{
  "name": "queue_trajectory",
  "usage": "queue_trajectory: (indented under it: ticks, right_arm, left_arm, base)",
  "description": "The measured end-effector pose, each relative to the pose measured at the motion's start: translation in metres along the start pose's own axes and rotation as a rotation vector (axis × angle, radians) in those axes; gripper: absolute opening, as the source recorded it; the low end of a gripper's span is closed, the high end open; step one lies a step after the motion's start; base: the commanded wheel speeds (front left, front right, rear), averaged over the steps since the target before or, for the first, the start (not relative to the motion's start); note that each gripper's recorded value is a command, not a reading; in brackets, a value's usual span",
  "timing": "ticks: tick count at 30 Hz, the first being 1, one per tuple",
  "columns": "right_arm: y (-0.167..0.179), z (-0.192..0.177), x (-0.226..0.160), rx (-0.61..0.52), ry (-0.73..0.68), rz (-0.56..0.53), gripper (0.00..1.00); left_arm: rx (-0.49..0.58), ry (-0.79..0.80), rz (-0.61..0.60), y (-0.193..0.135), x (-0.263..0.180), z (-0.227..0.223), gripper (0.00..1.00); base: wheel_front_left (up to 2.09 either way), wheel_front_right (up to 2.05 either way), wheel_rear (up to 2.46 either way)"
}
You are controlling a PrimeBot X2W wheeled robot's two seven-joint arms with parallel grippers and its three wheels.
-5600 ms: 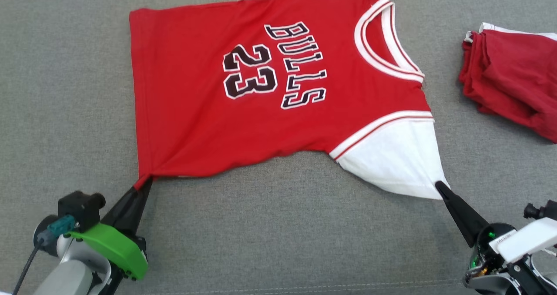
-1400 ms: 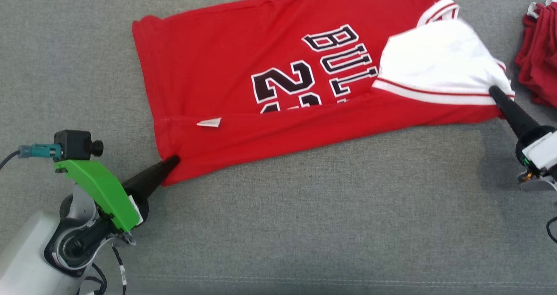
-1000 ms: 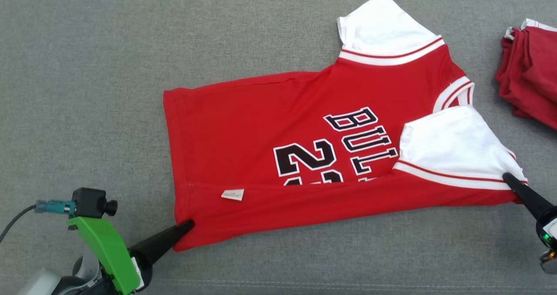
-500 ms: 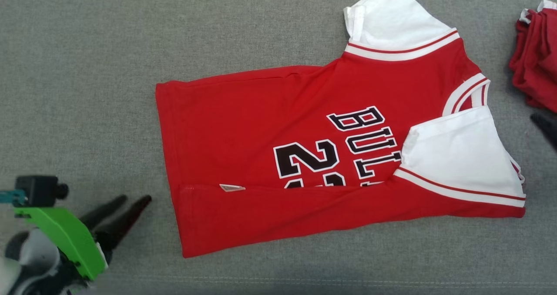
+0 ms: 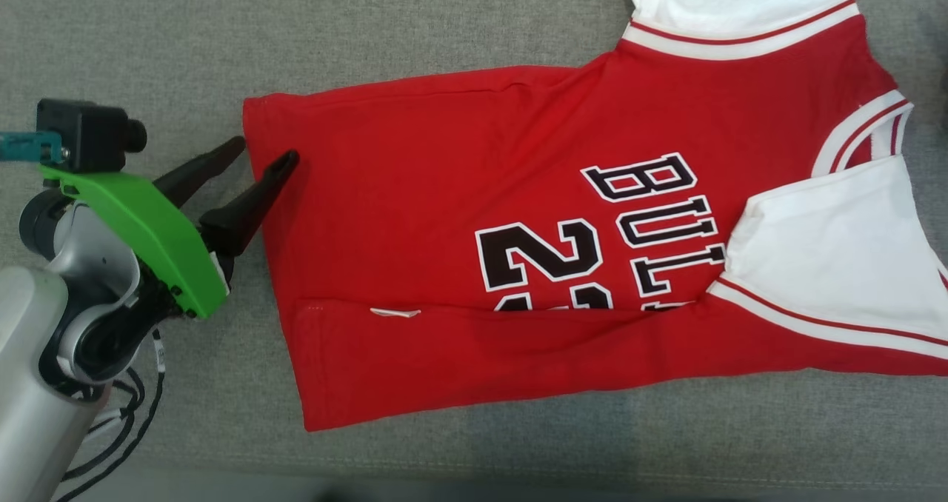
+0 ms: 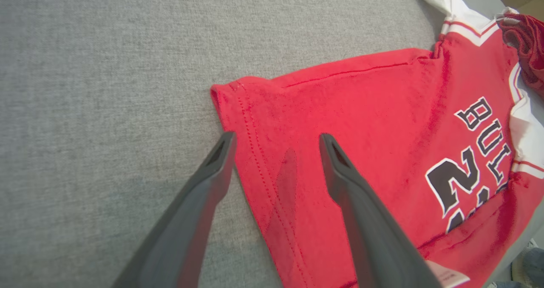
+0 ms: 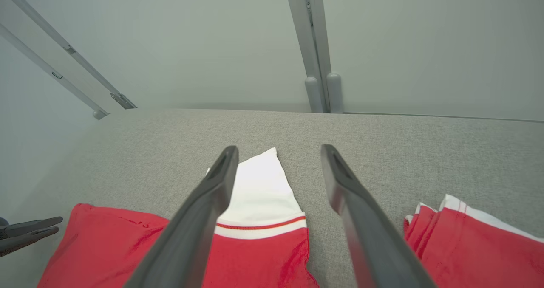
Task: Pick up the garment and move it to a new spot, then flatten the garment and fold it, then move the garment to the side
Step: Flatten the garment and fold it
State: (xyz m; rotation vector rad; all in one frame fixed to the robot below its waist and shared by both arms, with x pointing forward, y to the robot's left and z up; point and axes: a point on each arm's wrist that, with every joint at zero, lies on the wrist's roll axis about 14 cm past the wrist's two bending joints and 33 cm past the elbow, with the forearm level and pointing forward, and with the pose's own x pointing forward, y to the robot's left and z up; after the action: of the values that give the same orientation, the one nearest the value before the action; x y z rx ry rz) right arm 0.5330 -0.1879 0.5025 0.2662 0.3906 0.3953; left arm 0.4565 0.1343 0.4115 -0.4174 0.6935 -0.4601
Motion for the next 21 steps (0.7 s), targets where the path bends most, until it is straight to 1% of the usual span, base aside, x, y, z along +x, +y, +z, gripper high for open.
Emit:
queue_trajectory:
  ticks: [5, 7, 8, 9, 10, 11, 13, 17, 21]
  right_arm:
    - [0.001, 0.001, 0.036, -0.045, 0.004, 0.029, 1.00]
    - [-0.001, -0.010, 0.057, -0.073, 0.036, 0.036, 1.00]
    - [-0.004, -0.015, 0.064, -0.075, 0.045, 0.030, 1.00]
    - [-0.009, -0.021, 0.071, -0.074, 0.054, 0.020, 1.00]
    - [-0.013, -0.028, 0.078, -0.066, 0.068, 0.010, 1.00]
    - [-0.015, -0.039, 0.085, -0.058, 0.090, 0.003, 1.00]
    - [-0.015, -0.058, 0.099, -0.034, 0.124, 0.003, 1.00]
    - [-0.001, -0.079, 0.130, 0.015, 0.151, 0.032, 1.00]
    - [0.009, -0.098, 0.147, 0.017, 0.207, 0.043, 1.00]
  left_arm:
    - [-0.001, 0.014, 0.015, 0.008, 0.026, 0.003, 1.00]
    - [-0.018, 0.028, 0.003, 0.007, 0.040, 0.001, 1.00]
    - [-0.025, 0.029, -0.013, 0.004, 0.045, 0.000, 0.72]
    - [-0.027, 0.036, -0.034, -0.001, 0.050, -0.003, 0.35]
    - [-0.033, 0.038, -0.049, -0.004, 0.055, -0.004, 0.06]
    - [-0.036, 0.041, -0.058, -0.006, 0.058, -0.005, 0.00]
    - [-0.039, 0.042, -0.056, -0.002, 0.060, -0.006, 0.00]
    - [-0.060, 0.041, -0.066, -0.003, 0.061, -0.008, 0.00]
    - [-0.080, 0.033, -0.060, -0.002, 0.058, -0.009, 0.00]
  base:
    - [0.00, 0.00, 0.00]
    - [0.00, 0.00, 0.00]
    - [0.00, 0.00, 0.00]
    - [0.00, 0.00, 0.00]
    - [0.00, 0.00, 0.00]
    - [0.00, 0.00, 0.00]
    - [0.00, 0.00, 0.00]
    - [0.00, 0.00, 0.00]
    - [0.00, 0.00, 0.00]
